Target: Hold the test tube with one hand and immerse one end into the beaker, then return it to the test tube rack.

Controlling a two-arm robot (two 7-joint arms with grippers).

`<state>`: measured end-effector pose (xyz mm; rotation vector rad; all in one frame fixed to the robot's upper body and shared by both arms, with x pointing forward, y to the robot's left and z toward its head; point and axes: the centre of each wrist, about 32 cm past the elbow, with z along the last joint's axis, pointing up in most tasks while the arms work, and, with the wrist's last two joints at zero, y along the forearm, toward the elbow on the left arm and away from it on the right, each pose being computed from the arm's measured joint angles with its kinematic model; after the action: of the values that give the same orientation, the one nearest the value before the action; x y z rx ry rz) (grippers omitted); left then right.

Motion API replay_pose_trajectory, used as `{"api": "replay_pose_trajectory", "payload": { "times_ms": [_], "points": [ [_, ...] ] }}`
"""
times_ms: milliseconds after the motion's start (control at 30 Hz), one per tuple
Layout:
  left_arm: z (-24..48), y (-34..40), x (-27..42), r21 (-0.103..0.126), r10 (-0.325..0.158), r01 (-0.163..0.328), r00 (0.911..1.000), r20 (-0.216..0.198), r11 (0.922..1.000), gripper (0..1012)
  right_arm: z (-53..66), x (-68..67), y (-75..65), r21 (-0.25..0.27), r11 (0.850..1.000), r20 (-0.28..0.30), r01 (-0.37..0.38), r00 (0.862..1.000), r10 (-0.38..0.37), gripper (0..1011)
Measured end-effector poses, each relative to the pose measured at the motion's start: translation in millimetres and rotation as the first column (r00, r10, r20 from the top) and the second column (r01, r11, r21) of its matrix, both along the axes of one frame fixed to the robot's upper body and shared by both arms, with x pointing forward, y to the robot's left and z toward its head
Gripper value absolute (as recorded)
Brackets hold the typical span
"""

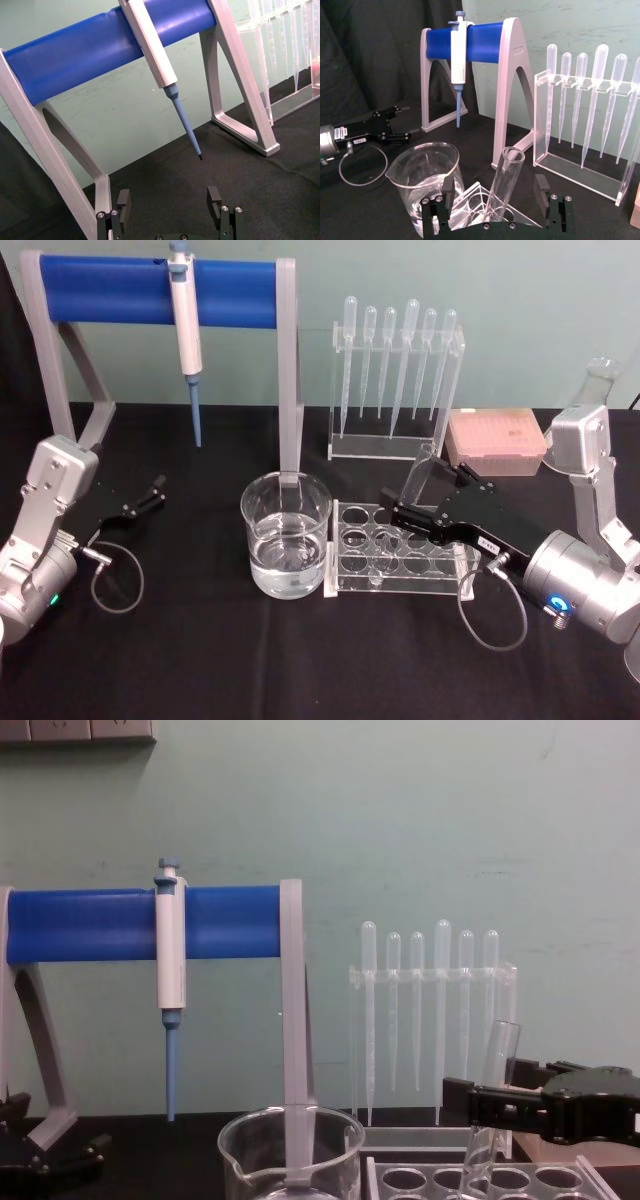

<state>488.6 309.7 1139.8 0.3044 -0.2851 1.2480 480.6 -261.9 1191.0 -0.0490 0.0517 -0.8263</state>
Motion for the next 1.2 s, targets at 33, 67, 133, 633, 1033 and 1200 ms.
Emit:
{"api": "replay_pose_trajectory", "payload": {
  "times_ms": [33,67,133,633,1033,1200],
  "points": [
    [0.0,0.0,0.0,0.0,0.0,0.0,1.0,0.0,1.0,1000,0.0,0.0,0.0,0.0,1.0,0.0,0.0,1.0,0.0,1003],
    [0.0,0.0,0.0,0.0,0.0,0.0,1.0,0.0,1.0,1000,0.0,0.0,-0.1,0.0,1.0,0.0,0.0,1.0,0.0,1003],
    [0.0,0.0,0.0,0.0,0.0,0.0,1.0,0.0,1.0,1000,-0.1,-0.1,-0.2,-0.001,1.0,0.0,0.0,1.0,0.0,980],
    [0.0,0.0,0.0,0.0,0.0,0.0,1.0,0.0,1.0,1000,0.1,-0.2,-0.5,-0.001,1.0,0.001,0.0,1.0,0.0,565],
    [0.0,0.0,0.0,0.0,0.0,0.0,1.0,0.0,1.0,1000,0.3,-0.2,-0.5,0.0,1.0,0.003,-0.001,1.0,0.001,242],
    [0.0,0.0,0.0,0.0,0.0,0.0,1.0,0.0,1.0,1000,0.3,-0.2,-0.5,0.0,1.0,0.003,-0.001,1.0,0.001,242]
  ]
}}
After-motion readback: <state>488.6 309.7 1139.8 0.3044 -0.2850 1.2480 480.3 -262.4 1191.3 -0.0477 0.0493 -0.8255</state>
